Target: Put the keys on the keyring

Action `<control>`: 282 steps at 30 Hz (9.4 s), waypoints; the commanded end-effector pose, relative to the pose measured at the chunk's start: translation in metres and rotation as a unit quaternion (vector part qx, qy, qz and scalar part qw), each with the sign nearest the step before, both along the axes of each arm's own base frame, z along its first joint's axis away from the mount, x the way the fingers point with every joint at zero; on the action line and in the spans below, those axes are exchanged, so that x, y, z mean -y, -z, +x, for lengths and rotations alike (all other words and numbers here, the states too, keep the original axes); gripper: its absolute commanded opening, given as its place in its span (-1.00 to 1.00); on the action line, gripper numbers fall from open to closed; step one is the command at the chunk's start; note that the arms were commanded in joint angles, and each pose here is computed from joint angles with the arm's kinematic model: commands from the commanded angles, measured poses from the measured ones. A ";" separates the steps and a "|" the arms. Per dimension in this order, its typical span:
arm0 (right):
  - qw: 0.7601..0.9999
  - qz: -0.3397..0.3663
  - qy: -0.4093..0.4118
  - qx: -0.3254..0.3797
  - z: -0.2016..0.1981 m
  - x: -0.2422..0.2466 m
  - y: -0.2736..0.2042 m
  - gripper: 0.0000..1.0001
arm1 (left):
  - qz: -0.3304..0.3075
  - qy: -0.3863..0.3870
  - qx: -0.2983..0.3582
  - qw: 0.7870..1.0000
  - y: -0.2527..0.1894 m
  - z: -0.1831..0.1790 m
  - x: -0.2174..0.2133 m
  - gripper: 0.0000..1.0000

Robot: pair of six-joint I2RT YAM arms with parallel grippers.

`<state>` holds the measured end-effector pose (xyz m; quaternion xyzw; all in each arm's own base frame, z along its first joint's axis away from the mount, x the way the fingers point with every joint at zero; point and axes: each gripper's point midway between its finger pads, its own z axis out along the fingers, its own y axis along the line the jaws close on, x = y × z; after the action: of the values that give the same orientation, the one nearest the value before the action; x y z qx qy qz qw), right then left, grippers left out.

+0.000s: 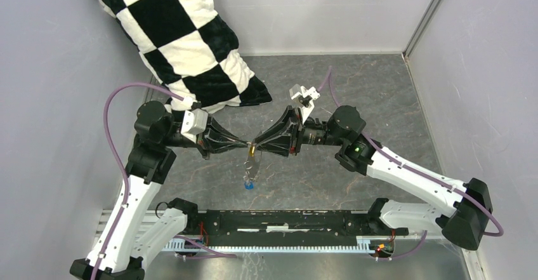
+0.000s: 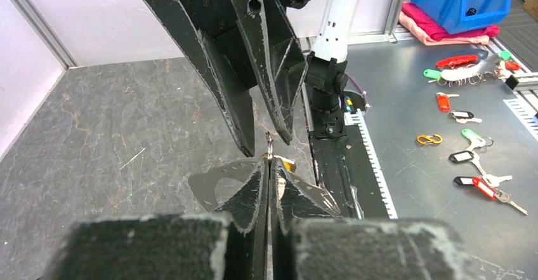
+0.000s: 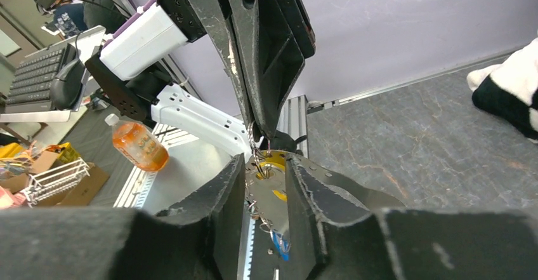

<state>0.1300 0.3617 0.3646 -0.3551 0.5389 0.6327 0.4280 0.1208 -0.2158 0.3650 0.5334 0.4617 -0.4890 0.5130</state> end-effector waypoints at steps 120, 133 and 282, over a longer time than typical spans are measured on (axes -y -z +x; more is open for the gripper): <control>0.922 -0.350 0.049 0.159 0.043 0.010 0.061 -0.99 | 0.097 -0.040 0.001 0.994 0.060 0.036 -0.004 0.04; 0.918 -0.356 0.007 0.175 0.028 -0.017 0.043 -0.99 | 0.107 -0.026 0.023 0.994 0.067 0.042 0.003 -0.02; 0.996 0.075 -0.023 -0.040 0.001 0.014 -0.030 -0.99 | -0.063 -0.011 0.059 0.996 -0.050 -0.003 0.012 -0.96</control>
<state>0.1316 0.3489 0.3842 -0.3070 0.5041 0.6961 0.4087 0.1216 -0.2294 0.4059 0.5077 0.4321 -0.4973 0.5552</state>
